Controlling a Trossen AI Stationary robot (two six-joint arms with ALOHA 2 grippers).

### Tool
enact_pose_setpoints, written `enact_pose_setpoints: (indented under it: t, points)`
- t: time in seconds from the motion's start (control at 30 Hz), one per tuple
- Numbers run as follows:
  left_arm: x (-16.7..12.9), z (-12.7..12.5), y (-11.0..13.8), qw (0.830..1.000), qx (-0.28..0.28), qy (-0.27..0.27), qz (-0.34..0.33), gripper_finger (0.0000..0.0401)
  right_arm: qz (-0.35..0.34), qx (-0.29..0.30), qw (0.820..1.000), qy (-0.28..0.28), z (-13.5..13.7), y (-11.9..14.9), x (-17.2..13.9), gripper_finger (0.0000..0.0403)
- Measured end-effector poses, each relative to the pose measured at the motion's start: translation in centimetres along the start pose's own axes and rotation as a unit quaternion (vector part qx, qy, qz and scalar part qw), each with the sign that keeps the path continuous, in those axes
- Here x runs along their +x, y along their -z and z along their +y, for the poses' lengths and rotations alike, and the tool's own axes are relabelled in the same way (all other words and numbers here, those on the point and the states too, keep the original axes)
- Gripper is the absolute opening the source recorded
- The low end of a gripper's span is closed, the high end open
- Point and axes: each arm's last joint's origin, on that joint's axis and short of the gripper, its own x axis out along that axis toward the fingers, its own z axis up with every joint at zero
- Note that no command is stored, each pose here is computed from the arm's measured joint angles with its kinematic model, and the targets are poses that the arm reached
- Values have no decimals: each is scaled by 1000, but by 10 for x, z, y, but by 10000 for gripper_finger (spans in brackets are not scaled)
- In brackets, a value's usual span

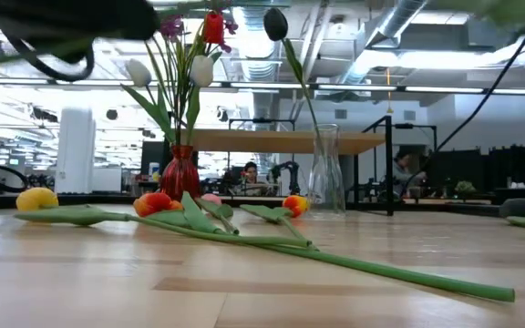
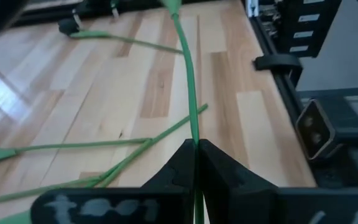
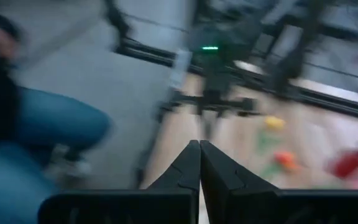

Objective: Pick and place flowers into a vace then onto a shelf
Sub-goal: Put the dark red flower into the transparent flower vase

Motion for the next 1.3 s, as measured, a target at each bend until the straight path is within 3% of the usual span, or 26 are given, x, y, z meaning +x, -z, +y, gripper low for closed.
enact_pose_setpoints:
  t: [0.13, 0.27, 0.43, 0.63, 0.77, 0.93, 1.3]
  points:
    - [-4, -5, -7, 1000, 9, -9, -16, 0, -82, 15, 994, -76, 1, 38, 10, 0]
    - [-9, -6, -15, 999, 13, -37, -36, 0, -134, 34, 987, -80, -8, 79, 18, 0]
    - [-25, 2, -30, 995, 7, -80, -59, 0, -179, 56, 978, -95, -8, 113, 19, 0]
    - [-57, 5, -46, 983, -14, -144, -111, 0, -171, 51, 979, -95, 2, 142, 38, 0]
    - [-68, 1, -52, 977, -29, -158, -138, 0, -184, 51, 980, -60, 0, 150, 68, 0]
    - [-68, -2, -56, 980, -40, -135, -143, 0, -241, 80, 967, -5, -19, 150, 111, 0]
    - [-68, -4, -59, 980, -39, -124, -148, 0, -327, 179, 928, -15, -85, 144, 178, 0]
